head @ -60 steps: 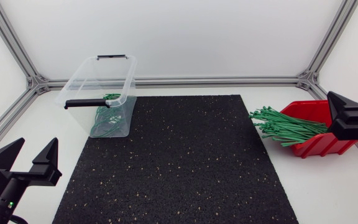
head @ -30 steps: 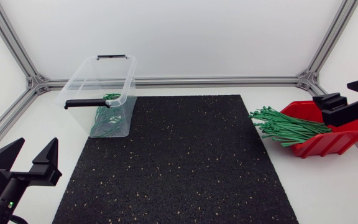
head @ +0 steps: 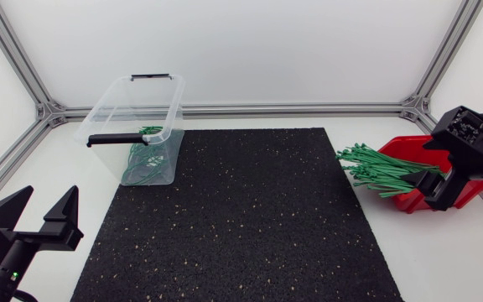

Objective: Take a green cable tie from the red box, thread the tail through the head to close it, then place it in the transparent bin on the left.

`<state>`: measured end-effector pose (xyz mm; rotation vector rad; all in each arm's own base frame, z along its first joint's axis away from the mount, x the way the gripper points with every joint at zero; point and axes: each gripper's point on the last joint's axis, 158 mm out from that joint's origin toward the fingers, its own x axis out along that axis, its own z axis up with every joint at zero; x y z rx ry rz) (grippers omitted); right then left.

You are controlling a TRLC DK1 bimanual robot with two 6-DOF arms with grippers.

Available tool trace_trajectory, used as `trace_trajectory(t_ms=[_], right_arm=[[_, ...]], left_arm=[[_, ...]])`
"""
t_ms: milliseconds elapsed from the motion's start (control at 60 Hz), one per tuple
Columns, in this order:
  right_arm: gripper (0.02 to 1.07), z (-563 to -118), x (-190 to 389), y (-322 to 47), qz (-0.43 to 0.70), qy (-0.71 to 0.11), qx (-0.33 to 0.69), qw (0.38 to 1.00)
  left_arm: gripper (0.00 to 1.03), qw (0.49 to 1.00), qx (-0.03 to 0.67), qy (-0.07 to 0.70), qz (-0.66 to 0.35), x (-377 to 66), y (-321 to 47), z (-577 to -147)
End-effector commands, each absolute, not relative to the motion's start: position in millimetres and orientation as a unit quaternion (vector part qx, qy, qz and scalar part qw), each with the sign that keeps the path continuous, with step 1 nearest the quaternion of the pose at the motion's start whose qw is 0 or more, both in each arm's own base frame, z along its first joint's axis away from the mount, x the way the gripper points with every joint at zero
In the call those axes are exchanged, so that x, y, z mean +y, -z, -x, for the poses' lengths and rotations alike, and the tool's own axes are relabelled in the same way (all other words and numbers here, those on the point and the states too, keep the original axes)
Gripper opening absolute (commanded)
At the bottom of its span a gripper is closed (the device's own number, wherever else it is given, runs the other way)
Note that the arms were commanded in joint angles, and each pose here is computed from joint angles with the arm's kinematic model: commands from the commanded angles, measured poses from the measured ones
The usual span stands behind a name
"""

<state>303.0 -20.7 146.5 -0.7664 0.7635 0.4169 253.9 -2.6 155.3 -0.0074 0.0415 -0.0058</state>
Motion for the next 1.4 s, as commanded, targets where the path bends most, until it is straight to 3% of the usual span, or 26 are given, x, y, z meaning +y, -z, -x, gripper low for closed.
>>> trace_trajectory(t_ms=[0,450,600,650,817,1383], right_arm=[[0.97,-292,-21,-124,0.388,-0.24,0.375,0.807],[0.97,-256,-26,-63,0.482,-0.343,0.394,0.704],[0.92,-252,-21,-51,0.494,-0.363,0.396,0.684],[0.85,-250,-19,-45,0.499,-0.371,0.401,0.673],[0.74,-249,-13,-32,0.51,-0.382,0.402,0.658],[0.74,-268,-8,-21,0.528,-0.382,0.392,0.65]], left_arm=[[0.99,0.999,0.048,-0.001,0.013,-1,-132,-255],[0.99,0.999,0.048,-0.002,0.011,-1,-132,-255],[0.99,0.999,0.048,-0.002,0.011,-1,-132,-255],[0.99,0.999,0.048,-0.001,0.011,-1,-132,-255],[0.99,0.999,0.049,0.002,0.011,-2,-131,-255],[0.99,0.999,0.051,0.012,0.012,-6,-131,-254]])
